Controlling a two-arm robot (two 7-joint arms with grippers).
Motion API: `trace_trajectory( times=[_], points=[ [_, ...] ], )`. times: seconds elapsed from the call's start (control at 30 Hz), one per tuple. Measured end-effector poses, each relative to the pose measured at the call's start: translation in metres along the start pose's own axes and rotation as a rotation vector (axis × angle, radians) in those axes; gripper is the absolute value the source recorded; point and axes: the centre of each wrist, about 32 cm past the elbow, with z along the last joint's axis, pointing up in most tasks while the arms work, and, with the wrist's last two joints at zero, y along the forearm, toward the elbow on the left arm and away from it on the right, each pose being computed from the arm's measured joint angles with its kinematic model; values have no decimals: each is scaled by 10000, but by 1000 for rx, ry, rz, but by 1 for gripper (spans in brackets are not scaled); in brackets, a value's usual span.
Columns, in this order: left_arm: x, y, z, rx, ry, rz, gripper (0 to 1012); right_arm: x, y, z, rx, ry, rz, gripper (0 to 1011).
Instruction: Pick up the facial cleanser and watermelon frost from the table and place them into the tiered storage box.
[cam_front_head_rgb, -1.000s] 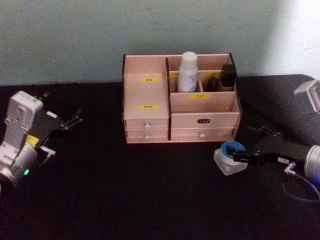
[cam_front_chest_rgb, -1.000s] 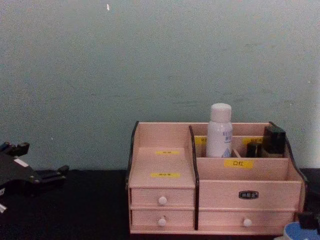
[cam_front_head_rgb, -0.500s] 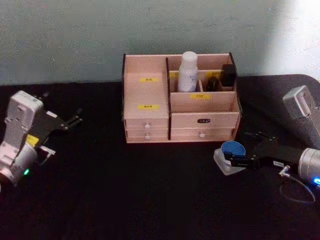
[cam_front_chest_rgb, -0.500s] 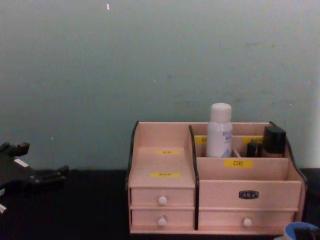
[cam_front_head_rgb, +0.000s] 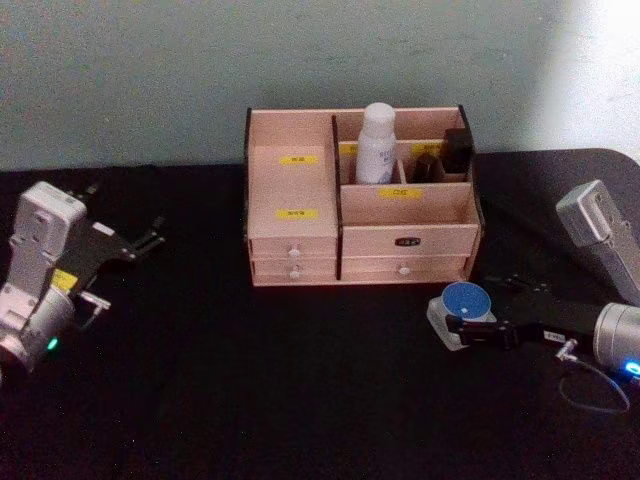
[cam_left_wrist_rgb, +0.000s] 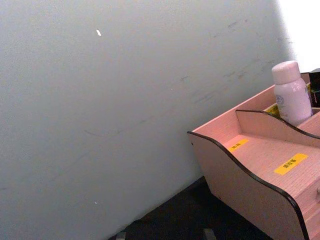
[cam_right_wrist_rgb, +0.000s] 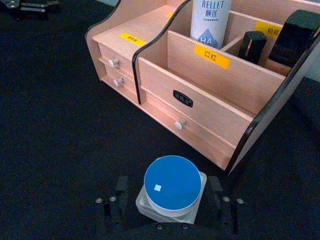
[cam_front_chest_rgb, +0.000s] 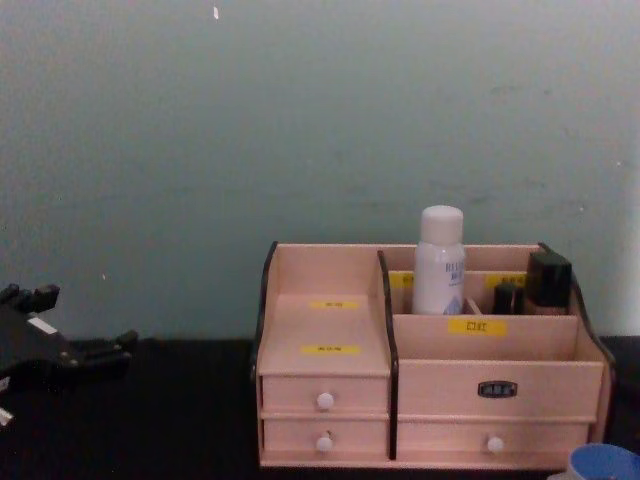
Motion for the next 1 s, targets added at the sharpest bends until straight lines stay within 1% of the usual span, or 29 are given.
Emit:
trace_trajectory(
  times=[0.53,1.0],
  points=[
    [0,0,0,0,0,0,1001,25,76,-43,-17,16,-3,1000],
    [0,0,0,0,0,0,1001,25,80,-42,-17,14,-5,1000]
  ],
)
